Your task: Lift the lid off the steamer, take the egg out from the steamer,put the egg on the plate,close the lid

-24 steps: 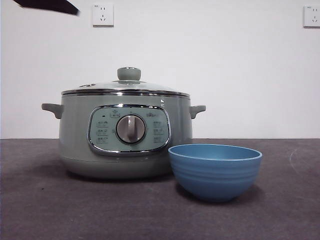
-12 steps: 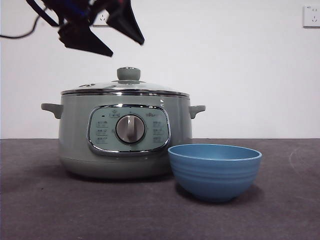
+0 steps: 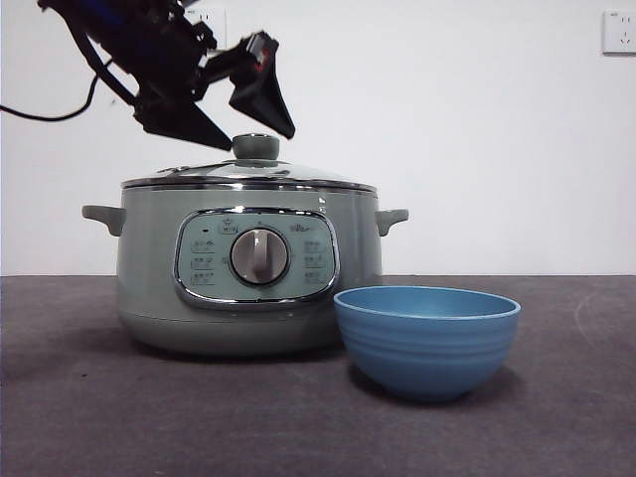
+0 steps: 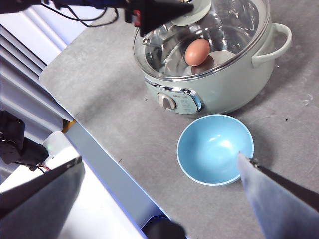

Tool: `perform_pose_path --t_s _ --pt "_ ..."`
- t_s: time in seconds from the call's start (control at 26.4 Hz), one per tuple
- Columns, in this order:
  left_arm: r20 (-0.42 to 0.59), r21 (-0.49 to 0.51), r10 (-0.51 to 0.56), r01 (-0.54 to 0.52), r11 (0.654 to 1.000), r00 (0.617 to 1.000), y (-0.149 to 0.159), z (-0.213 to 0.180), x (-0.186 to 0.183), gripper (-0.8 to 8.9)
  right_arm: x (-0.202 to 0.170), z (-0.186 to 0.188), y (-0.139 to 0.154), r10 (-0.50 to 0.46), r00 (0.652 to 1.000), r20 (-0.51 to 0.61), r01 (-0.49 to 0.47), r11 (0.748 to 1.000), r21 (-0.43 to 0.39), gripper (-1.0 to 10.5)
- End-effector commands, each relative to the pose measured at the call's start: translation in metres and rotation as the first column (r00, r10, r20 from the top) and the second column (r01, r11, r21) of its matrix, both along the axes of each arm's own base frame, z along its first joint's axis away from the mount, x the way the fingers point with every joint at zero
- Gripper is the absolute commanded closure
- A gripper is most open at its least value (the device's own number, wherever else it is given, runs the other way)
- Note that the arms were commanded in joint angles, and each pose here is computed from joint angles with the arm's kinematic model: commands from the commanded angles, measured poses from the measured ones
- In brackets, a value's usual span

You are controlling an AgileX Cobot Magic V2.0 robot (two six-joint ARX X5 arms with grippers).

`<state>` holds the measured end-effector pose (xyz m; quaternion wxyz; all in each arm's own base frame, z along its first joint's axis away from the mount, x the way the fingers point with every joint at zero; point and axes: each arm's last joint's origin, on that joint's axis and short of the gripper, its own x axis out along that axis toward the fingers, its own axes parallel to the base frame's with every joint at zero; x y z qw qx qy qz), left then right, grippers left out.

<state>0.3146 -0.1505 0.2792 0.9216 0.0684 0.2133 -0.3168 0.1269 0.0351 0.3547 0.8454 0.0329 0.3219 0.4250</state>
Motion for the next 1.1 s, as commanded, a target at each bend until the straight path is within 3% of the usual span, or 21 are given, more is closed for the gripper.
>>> perform_pose_path --t_s 0.04,0.19,0.3,0.49,0.8,1.1 --pt "-0.006 0.014 -0.009 0.009 1.0 1.0 -0.003 -0.006 0.003 2.62 -0.001 0.001 0.0 0.002 1.0 -0.001 -0.002 1.0 0.006 3.8" --pt "0.004 0.009 -0.008 0.008 1.0 1.0 -0.003 -0.005 0.003 2.77 -0.001 0.001 0.0 0.002 1.0 0.0 -0.002 1.0 0.006 3.8" --pt "-0.002 0.012 -0.01 0.01 1.0 1.0 -0.003 -0.006 0.003 4.56 -0.001 0.001 0.0 0.002 1.0 0.001 -0.002 1.0 0.006 3.8" --pt "-0.03 0.024 -0.015 0.016 1.0 0.999 -0.004 -0.009 0.001 5.14 -0.001 0.001 0.0 0.001 1.0 0.002 -0.001 1.0 0.006 3.8" --pt "-0.026 0.018 -0.013 0.013 1.0 1.0 -0.004 -0.008 0.001 8.24 -0.001 0.001 0.0 0.001 1.0 0.002 -0.001 1.0 0.006 3.8" --pt "0.044 -0.043 -0.008 0.01 0.999 0.999 -0.006 0.014 0.003 8.22 0.0 0.001 0.0 -0.001 1.0 0.003 0.001 1.0 0.004 3.8"
